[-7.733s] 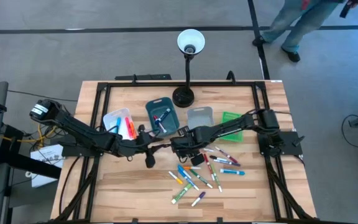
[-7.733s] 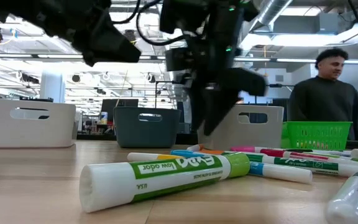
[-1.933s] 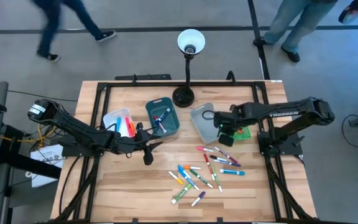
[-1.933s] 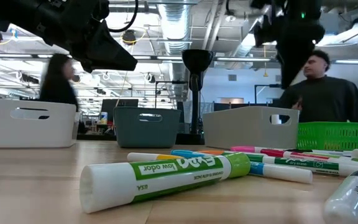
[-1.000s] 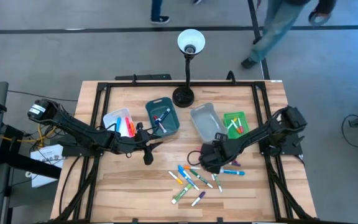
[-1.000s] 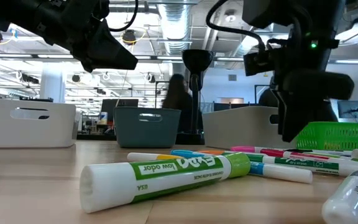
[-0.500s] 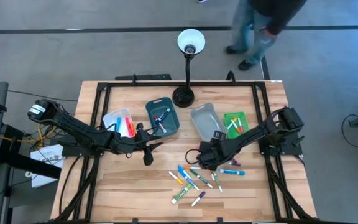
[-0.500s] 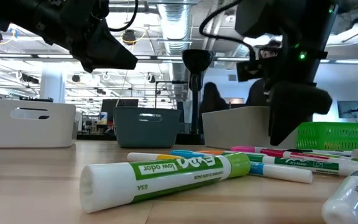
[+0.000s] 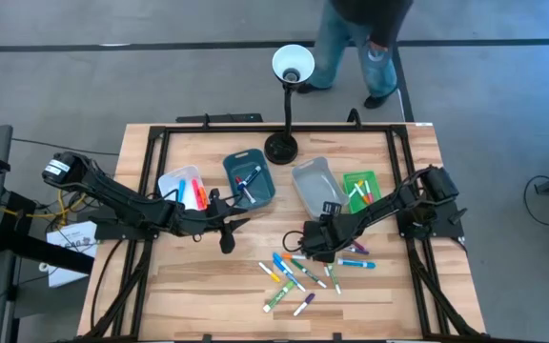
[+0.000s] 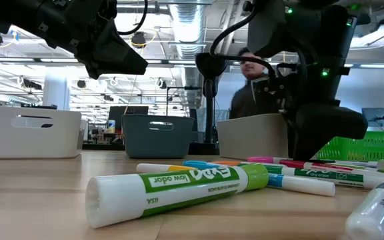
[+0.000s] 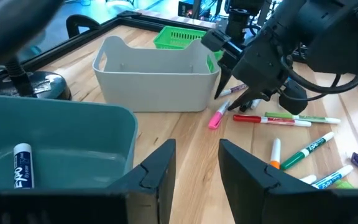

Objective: Pick & Place Markers
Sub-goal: Put the orange highlighter pen into the green bin

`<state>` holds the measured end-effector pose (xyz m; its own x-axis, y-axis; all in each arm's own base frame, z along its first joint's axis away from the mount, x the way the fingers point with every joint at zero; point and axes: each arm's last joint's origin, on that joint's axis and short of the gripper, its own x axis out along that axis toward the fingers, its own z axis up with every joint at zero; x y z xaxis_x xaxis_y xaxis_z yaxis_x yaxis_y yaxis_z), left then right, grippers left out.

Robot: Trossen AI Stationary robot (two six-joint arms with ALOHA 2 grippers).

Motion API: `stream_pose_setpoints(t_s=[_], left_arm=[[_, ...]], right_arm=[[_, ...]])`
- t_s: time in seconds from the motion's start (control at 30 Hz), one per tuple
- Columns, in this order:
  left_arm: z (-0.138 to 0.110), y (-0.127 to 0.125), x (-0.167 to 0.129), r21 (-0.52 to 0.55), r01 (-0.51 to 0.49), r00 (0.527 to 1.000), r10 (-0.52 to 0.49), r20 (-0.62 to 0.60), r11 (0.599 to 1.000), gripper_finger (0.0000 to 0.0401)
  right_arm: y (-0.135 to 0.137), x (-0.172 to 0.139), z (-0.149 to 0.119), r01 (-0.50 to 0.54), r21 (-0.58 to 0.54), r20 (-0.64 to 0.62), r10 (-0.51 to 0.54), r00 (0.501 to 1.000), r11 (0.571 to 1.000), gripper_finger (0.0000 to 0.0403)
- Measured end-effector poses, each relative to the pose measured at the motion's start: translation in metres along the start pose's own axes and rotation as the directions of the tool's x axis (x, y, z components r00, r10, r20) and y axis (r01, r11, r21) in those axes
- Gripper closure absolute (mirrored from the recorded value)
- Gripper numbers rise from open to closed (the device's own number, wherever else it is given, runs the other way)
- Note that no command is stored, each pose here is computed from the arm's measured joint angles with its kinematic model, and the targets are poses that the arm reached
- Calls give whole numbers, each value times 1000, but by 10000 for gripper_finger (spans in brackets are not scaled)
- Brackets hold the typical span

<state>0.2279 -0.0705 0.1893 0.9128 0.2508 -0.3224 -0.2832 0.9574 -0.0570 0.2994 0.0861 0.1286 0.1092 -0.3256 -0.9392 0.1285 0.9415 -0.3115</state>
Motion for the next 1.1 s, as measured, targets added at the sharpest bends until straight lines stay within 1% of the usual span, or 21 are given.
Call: stream_pose_setpoints(t_s=[0.17,0.27,0.3,0.37,0.47,0.57,0.67,0.73,0.8,0.9,1.0,1.1], left_arm=[[0,0,0,-2,0,1000,0,0,1000,284],[0,0,0,-2,0,1000,0,0,1000,284],[0,0,0,-2,0,1000,0,0,1000,284],[0,0,0,-2,0,1000,0,0,1000,284],[0,0,0,-2,0,1000,0,0,1000,284],[0,0,0,-2,0,1000,0,0,1000,284],[0,0,0,-2,0,1000,0,0,1000,284],[0,0,0,-2,0,1000,0,0,1000,284],[0,0,0,-2,0,1000,0,0,1000,284],[0,0,0,-2,0,1000,0,-1,1000,284],[0,0,0,-2,0,1000,0,0,1000,284],[0,0,0,-2,0,1000,0,0,1000,284]], right_arm=[[-4,2,4,-81,1,-21,81,996,997,339],[-6,2,4,-87,6,-23,87,996,996,381],[-6,2,4,-87,2,-23,87,996,996,387],[-4,1,3,-83,-8,-17,83,996,997,387],[-2,-3,3,-84,-18,-12,84,996,996,367],[0,-16,6,-99,-29,0,99,995,995,359],[0,-32,8,-108,-37,27,109,994,993,373],[-1,-42,7,-93,-48,29,95,995,994,387],[-5,-54,5,-69,-51,43,71,997,996,394],[-15,-72,-3,-32,-29,43,33,999,999,395],[-28,-91,-14,-22,-3,33,22,999,1000,392],[-41,-108,-26,-21,14,29,20,999,1000,402]])
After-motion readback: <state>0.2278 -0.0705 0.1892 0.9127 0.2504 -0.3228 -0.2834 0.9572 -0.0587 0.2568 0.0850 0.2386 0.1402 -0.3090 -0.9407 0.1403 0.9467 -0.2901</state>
